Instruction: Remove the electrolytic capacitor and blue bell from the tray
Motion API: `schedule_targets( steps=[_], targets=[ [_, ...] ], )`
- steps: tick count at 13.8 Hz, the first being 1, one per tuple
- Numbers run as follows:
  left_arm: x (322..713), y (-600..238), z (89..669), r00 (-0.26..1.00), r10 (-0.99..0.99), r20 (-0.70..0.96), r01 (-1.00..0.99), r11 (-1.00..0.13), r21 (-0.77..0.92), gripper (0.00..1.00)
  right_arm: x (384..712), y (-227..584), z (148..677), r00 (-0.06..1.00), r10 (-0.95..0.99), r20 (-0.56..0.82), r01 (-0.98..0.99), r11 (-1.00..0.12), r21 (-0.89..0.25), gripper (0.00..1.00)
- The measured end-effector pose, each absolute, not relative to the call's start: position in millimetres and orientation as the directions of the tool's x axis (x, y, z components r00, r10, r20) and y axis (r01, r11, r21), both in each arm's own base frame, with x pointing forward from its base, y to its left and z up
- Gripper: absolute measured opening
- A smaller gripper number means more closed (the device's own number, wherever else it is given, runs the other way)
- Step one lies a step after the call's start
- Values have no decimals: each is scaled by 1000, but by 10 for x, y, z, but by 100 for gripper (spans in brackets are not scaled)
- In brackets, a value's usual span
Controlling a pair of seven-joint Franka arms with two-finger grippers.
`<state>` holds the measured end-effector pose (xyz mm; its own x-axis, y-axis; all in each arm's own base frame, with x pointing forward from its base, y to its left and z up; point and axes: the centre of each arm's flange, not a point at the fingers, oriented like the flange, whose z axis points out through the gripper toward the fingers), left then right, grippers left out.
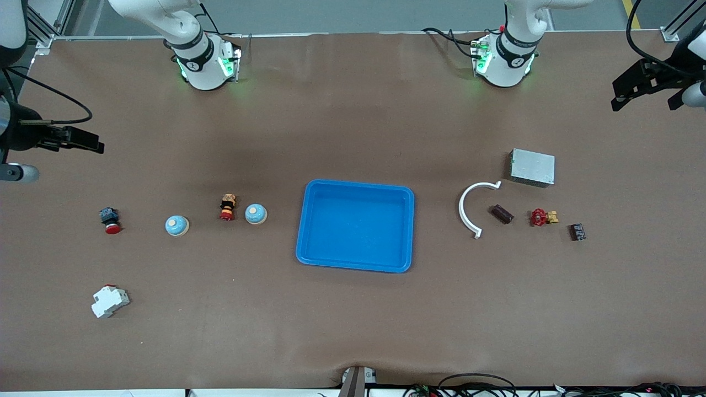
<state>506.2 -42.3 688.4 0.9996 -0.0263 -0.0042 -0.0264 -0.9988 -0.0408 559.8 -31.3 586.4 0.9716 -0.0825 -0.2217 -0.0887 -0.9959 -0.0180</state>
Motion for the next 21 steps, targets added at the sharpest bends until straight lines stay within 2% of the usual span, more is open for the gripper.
schedule_targets(
  steps=[8,21],
  targets=[
    [5042,-546,6877,999,-48,-11,-48,-998,-43,100,5571,-783,5886,963,-163,-215,-176,-983,-44,100],
    [5047,-520,6882,999,-44,-9,-44,-998,-43,100,5752,-422,5617,964,-82,-254,-103,-992,-72,100]
  ],
)
